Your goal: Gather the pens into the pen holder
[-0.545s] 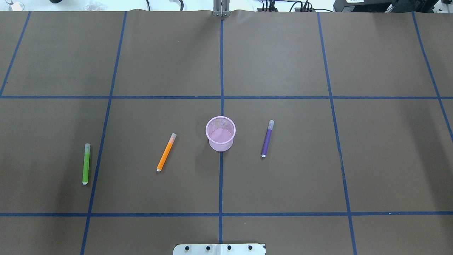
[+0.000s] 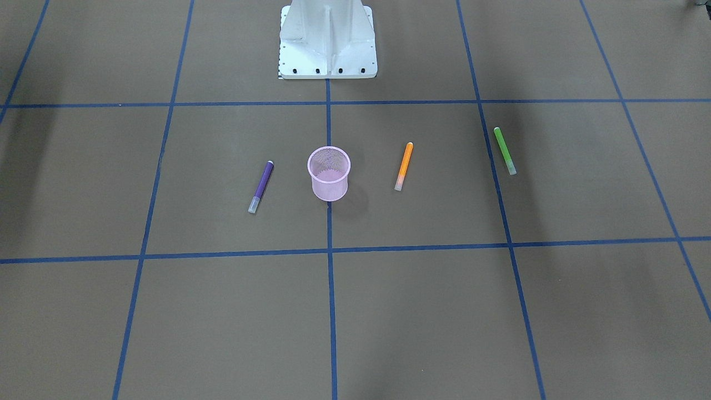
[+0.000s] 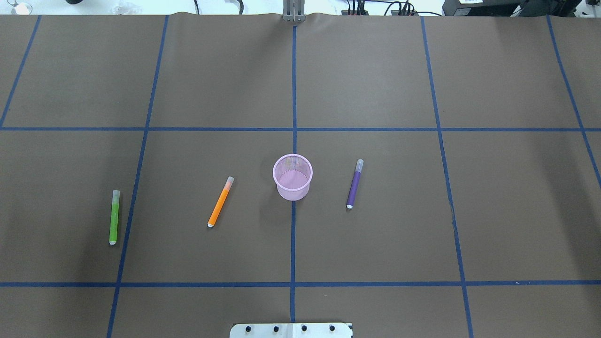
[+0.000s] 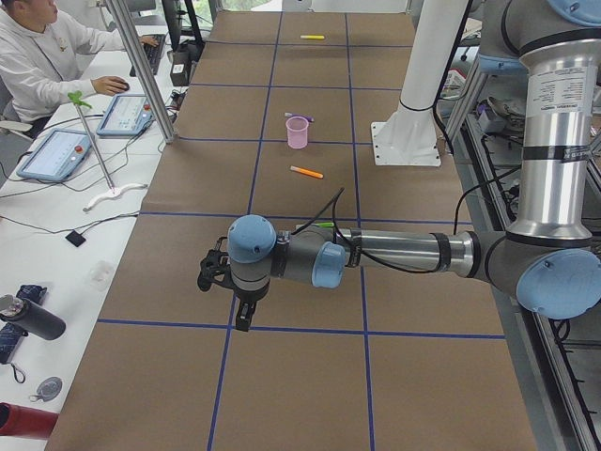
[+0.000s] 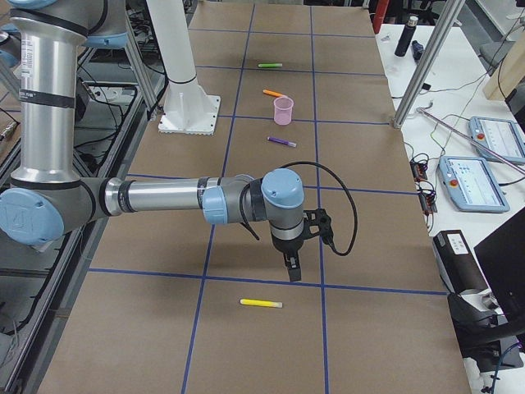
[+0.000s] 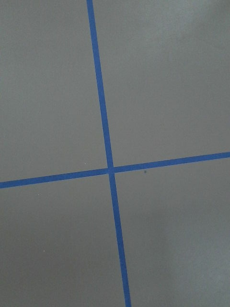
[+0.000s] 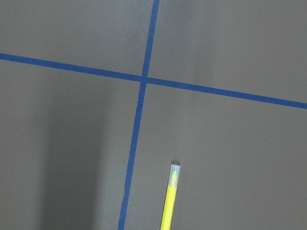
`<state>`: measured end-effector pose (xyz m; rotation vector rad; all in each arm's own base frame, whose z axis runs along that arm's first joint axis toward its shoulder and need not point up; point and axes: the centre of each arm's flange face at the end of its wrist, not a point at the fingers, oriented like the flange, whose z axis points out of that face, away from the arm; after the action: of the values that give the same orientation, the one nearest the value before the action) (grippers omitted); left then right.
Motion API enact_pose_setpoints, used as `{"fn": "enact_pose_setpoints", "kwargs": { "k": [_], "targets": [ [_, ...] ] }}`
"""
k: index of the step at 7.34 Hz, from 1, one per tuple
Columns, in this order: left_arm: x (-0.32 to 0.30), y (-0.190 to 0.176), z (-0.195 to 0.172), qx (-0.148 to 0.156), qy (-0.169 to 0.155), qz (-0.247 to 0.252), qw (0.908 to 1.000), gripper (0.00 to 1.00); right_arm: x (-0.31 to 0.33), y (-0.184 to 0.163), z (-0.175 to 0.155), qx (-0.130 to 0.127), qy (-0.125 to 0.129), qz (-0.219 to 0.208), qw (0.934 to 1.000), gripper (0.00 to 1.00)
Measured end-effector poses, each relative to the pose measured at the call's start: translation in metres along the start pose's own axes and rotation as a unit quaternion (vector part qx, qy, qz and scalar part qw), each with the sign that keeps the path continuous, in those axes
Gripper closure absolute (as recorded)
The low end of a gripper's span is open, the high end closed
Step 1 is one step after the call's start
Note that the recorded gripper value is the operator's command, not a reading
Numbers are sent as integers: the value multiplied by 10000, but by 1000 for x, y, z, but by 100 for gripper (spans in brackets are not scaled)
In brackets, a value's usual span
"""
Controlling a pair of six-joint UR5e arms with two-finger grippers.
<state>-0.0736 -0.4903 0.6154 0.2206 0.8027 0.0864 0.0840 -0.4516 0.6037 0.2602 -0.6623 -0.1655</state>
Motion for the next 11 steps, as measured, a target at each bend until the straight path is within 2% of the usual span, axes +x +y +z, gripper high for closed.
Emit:
{"fn": "enact_pose_setpoints", "kwargs": {
  "k": [1,2,4,6,7,9,11],
  "targets": [
    [7,-7,-7,178,-20,173,9997,0,-3,-4,-3,243,-23,-199,9995,0],
    [13,-14,-13,413,-61,411,9983,0,-6,-6,-4,367,-115,-291,9988,0],
    [22,-25,-22,755,-107,757,9942,0,-7,-3,-1,407,-233,-270,9985,0],
    [26,-30,-26,871,-112,881,9922,0,-9,6,3,404,-312,-233,9984,0],
    [27,-31,-26,895,-113,907,9918,0,-9,12,12,337,-344,-75,9988,1],
    [29,-32,-28,924,-113,938,9912,0,-6,32,44,267,-277,414,9984,2],
    [27,-32,-26,1015,-114,1037,9894,0,13,66,104,496,-234,799,9953,4]
  ]
}}
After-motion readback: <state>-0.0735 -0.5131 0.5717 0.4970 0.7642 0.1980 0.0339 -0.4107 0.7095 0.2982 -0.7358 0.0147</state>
